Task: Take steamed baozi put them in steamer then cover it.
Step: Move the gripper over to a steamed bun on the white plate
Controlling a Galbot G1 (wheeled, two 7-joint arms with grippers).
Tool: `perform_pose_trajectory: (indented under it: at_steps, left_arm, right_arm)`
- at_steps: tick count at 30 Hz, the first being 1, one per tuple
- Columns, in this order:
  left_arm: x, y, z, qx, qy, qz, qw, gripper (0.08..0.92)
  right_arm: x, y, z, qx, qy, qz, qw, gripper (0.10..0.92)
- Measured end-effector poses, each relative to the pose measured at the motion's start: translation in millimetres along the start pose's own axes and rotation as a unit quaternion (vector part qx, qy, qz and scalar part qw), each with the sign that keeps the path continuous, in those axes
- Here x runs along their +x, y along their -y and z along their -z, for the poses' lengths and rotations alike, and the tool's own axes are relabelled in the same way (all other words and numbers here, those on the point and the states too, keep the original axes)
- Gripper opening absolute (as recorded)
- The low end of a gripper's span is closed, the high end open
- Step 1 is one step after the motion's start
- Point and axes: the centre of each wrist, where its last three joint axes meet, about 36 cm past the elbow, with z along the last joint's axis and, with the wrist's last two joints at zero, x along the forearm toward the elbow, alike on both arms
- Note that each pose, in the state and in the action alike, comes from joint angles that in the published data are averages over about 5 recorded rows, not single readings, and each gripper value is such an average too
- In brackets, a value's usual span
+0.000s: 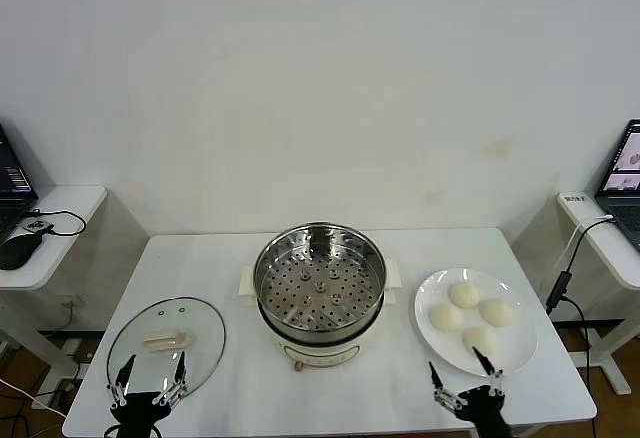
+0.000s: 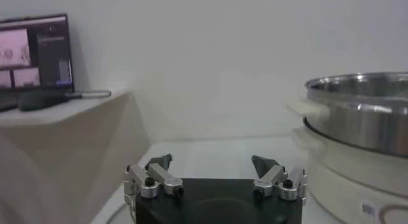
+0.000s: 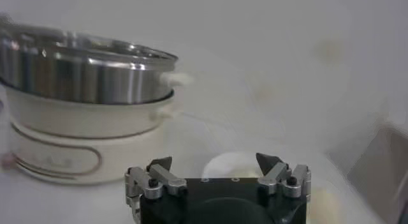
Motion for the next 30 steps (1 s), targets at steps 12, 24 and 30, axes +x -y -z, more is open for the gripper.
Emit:
perform_pose_trajectory:
  at_steps: [12,24,30]
  left_arm:
    - [-16,-2,10,-0.027,0.017,-0.006,0.999,0.823]
    - [-24,-4,19,-0.035,0.029,0.002,0.999,0.823]
    - [-27,-5,22,-0.037,0.034,0.007,0.999,0.823]
  right_arm:
    - [-48,119,14,0.233,-0.048,0.076,0.968,0.823]
    - [-150,206,47,0.324,-0.079,0.217,0.917,0.823]
    - [-206,222,58,0.337,-0.098,0.300,0.887,0.823]
